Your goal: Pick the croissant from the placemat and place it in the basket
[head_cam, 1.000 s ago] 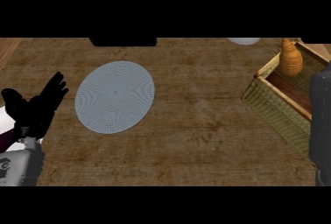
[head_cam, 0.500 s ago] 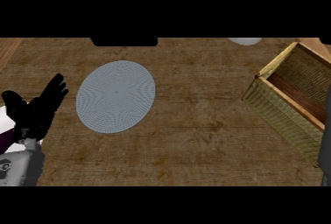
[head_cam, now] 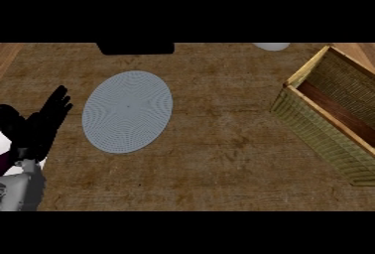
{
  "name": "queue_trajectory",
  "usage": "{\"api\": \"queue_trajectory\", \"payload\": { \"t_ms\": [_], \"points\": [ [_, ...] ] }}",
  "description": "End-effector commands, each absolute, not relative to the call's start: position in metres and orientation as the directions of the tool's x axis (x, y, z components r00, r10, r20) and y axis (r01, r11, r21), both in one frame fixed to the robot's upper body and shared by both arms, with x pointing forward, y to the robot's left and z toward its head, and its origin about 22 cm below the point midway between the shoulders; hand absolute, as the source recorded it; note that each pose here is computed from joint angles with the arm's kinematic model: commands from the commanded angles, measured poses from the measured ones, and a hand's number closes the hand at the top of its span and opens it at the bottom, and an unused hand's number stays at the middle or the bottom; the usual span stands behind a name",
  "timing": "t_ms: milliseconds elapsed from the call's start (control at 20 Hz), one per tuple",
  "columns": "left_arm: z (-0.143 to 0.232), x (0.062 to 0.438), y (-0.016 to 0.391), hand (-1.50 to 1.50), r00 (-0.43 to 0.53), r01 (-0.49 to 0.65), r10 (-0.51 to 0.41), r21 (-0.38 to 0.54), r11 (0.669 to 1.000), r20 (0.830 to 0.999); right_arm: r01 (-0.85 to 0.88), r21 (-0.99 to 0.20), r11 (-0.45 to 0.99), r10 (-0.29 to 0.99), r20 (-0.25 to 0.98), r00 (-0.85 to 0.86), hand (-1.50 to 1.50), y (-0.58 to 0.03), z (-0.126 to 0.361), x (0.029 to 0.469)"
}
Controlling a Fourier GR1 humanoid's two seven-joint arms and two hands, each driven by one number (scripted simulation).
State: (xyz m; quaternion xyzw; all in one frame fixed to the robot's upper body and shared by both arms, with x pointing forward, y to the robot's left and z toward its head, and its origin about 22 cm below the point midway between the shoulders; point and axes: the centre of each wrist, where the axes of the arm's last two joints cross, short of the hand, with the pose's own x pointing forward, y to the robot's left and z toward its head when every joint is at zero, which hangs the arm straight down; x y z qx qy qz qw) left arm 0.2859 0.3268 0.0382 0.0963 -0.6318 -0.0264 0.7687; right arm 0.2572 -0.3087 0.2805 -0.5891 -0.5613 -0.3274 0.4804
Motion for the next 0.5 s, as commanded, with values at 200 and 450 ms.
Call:
{"api": "queue_trajectory", "payload": {
  "t_ms": [200, 450],
  "points": [
    [0.049, 0.280, 0.338, 0.00, 0.207, -0.098, -0.152, 0.175, 0.980, 0.966, 0.951, -0.248, 0.187, 0.267, 0.944, 0.193, -1.50, -0.323, 0.260, 0.148],
    [0.031, 0.271, 0.342, 0.00, 0.219, -0.122, -0.157, 0.186, 0.975, 0.963, 0.921, -0.299, 0.248, 0.298, 0.929, 0.221, -1.50, -0.333, 0.254, 0.112]
  ]
}}
